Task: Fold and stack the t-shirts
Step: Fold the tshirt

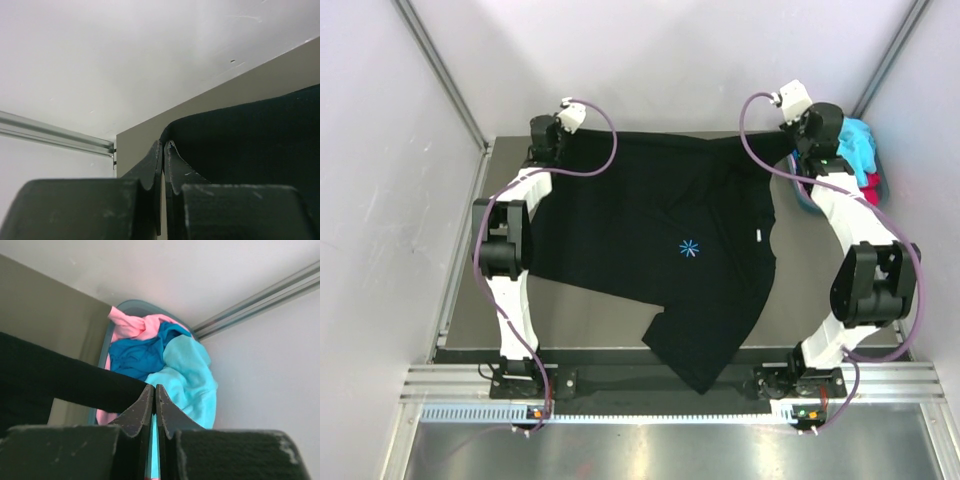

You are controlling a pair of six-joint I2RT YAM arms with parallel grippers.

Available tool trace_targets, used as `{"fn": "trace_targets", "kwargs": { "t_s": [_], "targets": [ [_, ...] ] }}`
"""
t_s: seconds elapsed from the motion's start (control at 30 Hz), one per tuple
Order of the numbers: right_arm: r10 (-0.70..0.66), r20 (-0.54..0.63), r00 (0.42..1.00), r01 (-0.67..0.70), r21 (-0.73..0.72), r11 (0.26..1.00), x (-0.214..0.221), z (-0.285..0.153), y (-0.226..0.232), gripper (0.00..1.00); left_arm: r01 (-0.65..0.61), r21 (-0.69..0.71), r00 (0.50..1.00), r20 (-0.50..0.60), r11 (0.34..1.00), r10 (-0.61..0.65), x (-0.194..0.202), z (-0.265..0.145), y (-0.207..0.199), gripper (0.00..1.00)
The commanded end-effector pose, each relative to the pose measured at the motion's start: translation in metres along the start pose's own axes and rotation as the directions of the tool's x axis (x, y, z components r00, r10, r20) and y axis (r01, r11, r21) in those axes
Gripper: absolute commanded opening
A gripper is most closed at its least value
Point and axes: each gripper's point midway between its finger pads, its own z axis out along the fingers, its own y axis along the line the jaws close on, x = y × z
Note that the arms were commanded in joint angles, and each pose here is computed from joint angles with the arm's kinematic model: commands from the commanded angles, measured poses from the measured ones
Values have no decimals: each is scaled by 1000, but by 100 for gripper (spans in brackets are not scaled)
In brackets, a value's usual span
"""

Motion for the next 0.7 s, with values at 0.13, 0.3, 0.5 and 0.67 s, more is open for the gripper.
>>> {"fn": "trace_targets", "kwargs": {
  "t_s": [0.13, 0.3, 0.5, 0.67],
  "targets": [
    [14, 10, 1000, -14, 54, 998, -6, -1, -18, 0, 32, -192, 995, 95, 981, -14, -31, -7, 50, 0],
    [17, -11, 1000, -17, 24, 1000, 6, -3, -6, 0, 28, -160, 996, 84, 987, -15, -24, -11, 41, 0],
    [41, -28, 999, -42, -53, 998, 22, -9, 19, 0, 28, -128, 999, 48, 991, -22, -7, -22, 29, 0],
    [44, -87, 995, -53, -104, 993, 53, -8, 47, 0, -8, -85, 1000, 17, 996, 10, 18, -31, 9, 0]
  ]
}}
